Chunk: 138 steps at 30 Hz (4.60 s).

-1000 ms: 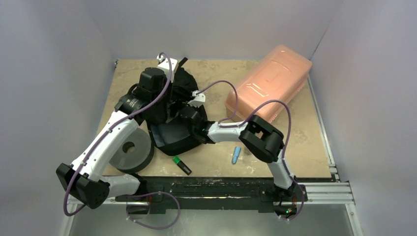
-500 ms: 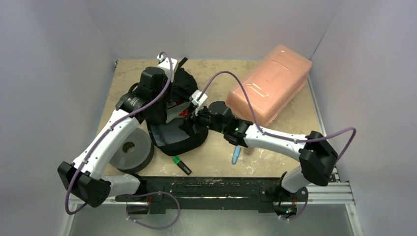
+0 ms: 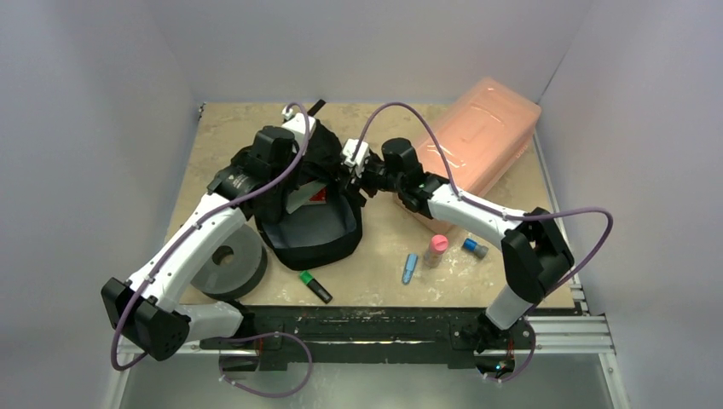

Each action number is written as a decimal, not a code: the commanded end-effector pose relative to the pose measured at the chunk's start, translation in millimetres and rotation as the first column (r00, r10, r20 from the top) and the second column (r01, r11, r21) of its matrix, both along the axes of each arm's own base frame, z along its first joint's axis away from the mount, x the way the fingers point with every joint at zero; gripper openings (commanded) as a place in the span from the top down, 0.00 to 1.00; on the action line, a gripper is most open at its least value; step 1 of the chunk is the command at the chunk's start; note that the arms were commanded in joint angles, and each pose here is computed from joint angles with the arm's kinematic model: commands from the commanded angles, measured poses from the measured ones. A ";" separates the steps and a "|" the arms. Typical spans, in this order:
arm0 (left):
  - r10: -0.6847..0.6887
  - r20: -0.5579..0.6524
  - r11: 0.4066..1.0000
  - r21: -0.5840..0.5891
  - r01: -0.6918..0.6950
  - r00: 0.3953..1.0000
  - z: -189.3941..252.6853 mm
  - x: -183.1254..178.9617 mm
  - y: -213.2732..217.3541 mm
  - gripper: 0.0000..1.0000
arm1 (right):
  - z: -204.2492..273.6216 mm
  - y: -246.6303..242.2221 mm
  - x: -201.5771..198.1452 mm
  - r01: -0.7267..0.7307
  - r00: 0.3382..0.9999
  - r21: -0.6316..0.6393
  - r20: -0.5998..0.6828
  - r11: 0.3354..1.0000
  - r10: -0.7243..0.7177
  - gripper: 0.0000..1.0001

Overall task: Pack the student bag
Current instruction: Zip the student bag at the center of the board.

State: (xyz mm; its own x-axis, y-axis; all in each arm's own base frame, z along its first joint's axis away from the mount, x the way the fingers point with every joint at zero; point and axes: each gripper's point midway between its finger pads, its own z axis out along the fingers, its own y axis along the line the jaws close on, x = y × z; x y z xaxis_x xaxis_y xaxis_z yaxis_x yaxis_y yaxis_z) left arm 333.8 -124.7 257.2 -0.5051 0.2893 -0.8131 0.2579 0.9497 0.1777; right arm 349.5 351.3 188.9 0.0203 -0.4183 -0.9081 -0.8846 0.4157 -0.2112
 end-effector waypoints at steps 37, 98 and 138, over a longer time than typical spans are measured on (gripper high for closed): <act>-0.037 -0.183 0.999 0.013 0.040 0.982 -47.3 -36.6 1.1 1.00 | -54.7 26.3 72.0 -0.304 0.623 -0.650 0.417 0.697 0.661 0.38; -0.030 0.002 0.819 -0.573 0.026 1.000 13.0 -27.3 -46.0 0.34 | -75.4 -14.1 -8.2 -0.033 0.984 -0.188 0.163 0.982 0.065 1.00; 0.003 -0.438 0.800 -0.538 -0.265 0.899 -122.9 189.9 -118.6 0.46 | -57.8 24.5 -202.5 0.064 0.872 0.163 -0.489 0.985 0.024 1.00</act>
